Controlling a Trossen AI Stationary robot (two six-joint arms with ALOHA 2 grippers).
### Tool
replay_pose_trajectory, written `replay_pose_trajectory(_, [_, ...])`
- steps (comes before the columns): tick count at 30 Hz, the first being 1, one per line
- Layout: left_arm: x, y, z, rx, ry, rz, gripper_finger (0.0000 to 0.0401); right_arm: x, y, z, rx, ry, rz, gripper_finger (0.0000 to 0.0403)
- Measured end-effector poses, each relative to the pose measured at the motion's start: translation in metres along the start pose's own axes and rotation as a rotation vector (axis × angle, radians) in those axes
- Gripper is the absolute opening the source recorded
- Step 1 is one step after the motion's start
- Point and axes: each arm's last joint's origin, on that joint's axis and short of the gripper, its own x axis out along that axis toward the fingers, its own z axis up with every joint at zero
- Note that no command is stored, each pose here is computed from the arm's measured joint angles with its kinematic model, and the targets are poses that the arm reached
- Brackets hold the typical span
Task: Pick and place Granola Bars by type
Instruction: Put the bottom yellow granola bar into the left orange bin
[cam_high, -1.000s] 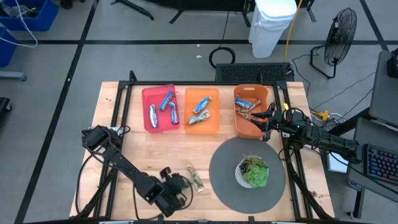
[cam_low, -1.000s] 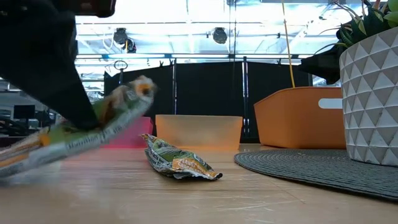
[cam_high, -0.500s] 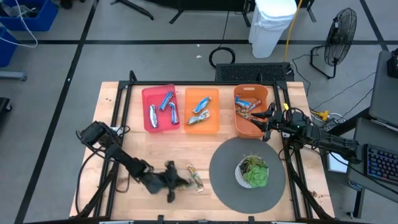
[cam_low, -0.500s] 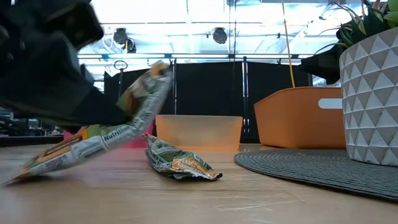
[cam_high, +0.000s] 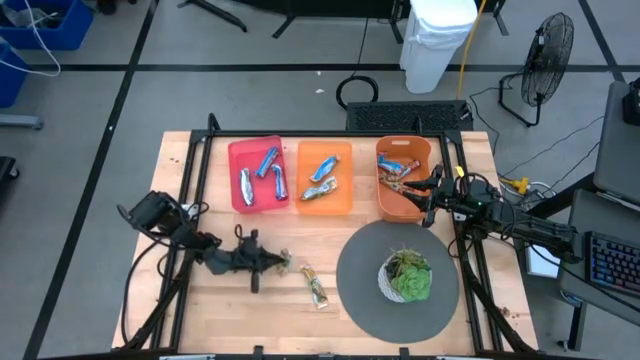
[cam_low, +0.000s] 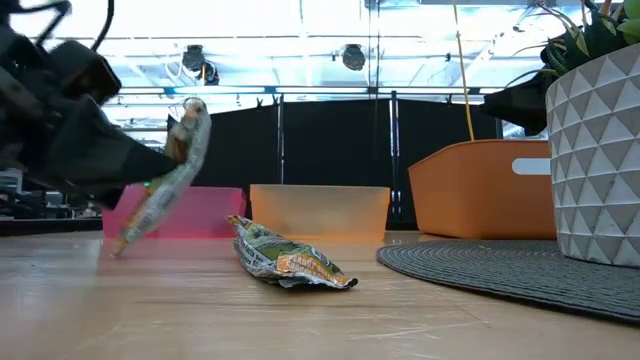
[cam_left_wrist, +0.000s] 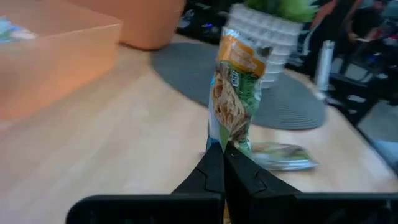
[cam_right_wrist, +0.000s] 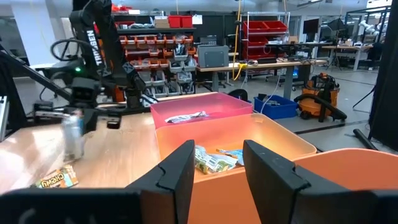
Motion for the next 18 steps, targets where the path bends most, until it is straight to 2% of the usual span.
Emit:
replay_pose_trajectory(6, [0.011, 0.027, 0.008, -0.038, 0.040, 0.003, 0.0000, 0.000, 0.000, 0.000, 0.000, -0.001, -0.001, 0.0128])
replay_pose_trajectory(11, [0.024, 0.049, 0.018, 0.012, 0.064, -0.041, 0.0000, 0.000, 0.000, 0.000, 0.000, 0.000, 0.000, 0.0128])
replay_pose_trajectory(18, [0.033, 0.075, 0.029, 0.044, 0.055, -0.030, 0.0000, 0.000, 0.000, 0.000, 0.000, 0.000, 0.000, 0.0128])
